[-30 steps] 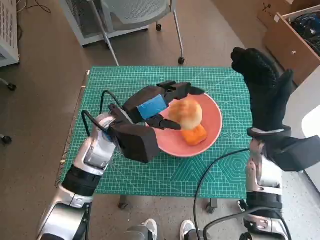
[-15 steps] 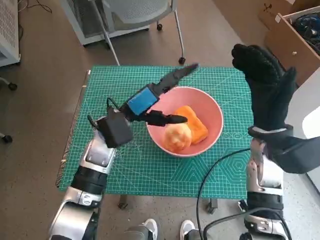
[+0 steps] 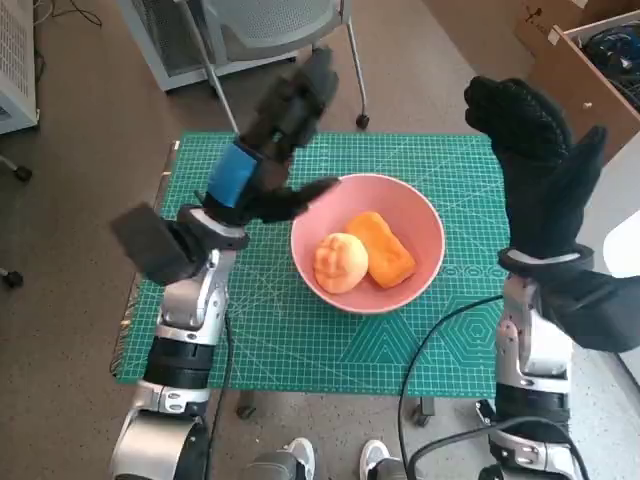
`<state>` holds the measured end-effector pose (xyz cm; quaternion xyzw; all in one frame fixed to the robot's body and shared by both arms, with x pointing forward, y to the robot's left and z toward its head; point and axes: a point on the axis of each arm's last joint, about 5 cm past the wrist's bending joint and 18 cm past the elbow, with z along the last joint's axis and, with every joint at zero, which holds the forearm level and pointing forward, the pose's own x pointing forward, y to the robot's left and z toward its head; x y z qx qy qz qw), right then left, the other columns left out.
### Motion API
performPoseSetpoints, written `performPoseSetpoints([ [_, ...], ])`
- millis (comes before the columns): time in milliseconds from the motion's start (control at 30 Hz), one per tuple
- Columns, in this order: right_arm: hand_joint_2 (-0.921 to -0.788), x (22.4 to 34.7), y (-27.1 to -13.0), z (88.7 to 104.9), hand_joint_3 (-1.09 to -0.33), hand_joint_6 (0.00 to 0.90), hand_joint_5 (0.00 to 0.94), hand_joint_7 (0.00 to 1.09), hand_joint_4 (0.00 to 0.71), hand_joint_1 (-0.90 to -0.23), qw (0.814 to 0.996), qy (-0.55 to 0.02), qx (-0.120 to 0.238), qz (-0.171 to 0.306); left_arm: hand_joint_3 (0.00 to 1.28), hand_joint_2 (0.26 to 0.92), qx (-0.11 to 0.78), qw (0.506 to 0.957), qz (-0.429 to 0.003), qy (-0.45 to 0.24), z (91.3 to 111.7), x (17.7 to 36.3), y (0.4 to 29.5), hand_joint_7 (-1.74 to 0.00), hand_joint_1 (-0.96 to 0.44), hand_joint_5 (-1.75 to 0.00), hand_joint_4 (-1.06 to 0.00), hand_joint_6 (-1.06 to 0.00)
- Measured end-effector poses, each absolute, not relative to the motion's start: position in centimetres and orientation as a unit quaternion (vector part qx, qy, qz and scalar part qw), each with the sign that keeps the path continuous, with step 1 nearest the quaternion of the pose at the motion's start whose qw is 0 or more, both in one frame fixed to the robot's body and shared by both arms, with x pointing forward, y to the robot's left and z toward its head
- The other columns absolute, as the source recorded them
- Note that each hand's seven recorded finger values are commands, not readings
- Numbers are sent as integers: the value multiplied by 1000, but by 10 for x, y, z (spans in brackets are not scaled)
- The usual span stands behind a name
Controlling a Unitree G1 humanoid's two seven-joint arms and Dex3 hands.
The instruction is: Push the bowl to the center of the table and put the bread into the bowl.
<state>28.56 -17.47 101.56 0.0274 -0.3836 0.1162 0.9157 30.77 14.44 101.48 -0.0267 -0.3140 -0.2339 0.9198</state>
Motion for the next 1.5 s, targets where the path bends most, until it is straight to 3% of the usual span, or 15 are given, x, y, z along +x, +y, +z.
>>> performPoseSetpoints([
  [400, -921, 287, -174, 1017, -649, 167, 10, 466, 304, -611, 914, -387, 25, 117, 372, 921, -68, 925, -182, -325, 1014, 302, 148, -485, -652, -41, -87, 1],
  [800, -921, 290, -172, 1020, -644, 176, 8, 455, 307, -614, 913, -388, 20, 121, 322, 921, -76, 927, -172, -325, 1015, 299, 148, -565, -638, -69, -137, 1],
  [1500, -921, 288, -173, 1025, -636, 189, 1, 439, 301, -615, 912, -391, 12, 124, 320, 921, -79, 921, -170, -341, 1020, 297, 146, -545, -600, -65, -105, 1],
])
